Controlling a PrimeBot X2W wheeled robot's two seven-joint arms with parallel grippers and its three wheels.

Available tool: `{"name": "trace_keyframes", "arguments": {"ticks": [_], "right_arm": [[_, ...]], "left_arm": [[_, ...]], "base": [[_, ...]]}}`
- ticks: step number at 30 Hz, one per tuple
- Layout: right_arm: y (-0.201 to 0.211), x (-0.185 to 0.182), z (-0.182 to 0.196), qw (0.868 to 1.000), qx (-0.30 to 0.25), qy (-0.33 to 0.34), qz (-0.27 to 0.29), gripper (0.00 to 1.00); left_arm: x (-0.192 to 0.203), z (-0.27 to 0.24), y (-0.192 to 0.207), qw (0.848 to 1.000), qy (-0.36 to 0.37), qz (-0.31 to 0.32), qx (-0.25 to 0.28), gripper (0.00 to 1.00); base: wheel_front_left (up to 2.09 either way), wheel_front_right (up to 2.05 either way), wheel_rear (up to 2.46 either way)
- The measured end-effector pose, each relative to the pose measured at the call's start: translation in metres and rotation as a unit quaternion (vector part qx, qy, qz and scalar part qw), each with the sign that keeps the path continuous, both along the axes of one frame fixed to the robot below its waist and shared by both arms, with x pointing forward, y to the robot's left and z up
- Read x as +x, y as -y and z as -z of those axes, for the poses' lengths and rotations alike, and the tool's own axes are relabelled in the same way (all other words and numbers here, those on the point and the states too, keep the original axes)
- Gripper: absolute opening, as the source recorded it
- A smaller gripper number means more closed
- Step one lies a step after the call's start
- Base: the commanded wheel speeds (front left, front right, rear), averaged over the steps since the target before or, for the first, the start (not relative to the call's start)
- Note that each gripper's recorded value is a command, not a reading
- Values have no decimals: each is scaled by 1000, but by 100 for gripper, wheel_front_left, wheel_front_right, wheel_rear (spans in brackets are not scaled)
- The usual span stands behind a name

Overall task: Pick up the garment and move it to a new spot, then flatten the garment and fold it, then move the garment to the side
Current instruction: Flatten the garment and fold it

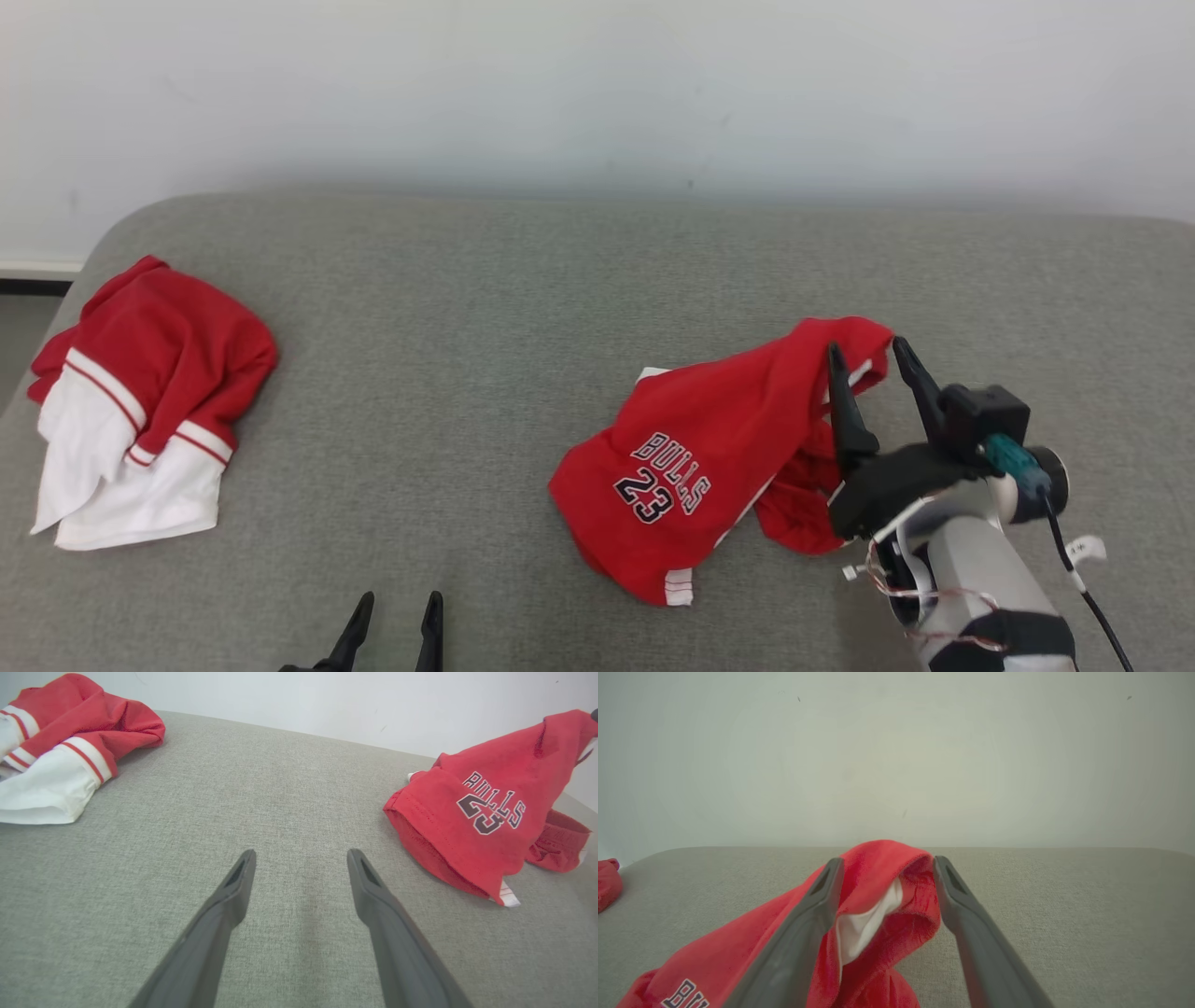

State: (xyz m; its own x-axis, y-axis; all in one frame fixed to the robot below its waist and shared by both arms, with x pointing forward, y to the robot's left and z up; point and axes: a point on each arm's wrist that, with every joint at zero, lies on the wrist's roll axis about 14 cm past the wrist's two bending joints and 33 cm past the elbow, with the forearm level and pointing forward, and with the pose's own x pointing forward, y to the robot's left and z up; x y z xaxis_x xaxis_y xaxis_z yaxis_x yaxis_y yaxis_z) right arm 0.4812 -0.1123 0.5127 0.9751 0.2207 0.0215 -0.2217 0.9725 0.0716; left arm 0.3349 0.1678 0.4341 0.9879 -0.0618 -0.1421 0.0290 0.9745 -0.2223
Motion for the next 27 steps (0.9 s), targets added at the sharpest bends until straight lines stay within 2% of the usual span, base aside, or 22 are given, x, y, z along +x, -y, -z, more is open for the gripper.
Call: {"name": "trace_keyframes", "arguments": {"ticks": [7, 15, 23, 27], "right_arm": [[50, -36, 8, 998, -16, 7, 59, 100], [86, -75, 18, 994, -17, 0, 105, 100], [108, -84, 20, 991, -14, -1, 135, 100], [118, -80, 19, 989, -15, 1, 148, 100]], "left_arm": [[10, -9, 32, 999, 16, 51, -5, 100], [16, -10, 85, 991, 16, 134, -21, 100], [9, 12, 147, 972, -26, 232, -35, 100], [10, 32, 161, 964, -63, 254, -42, 100]], "base": [[0, 0, 0], [0, 0, 0], [0, 0, 0], [0, 0, 0]]}}
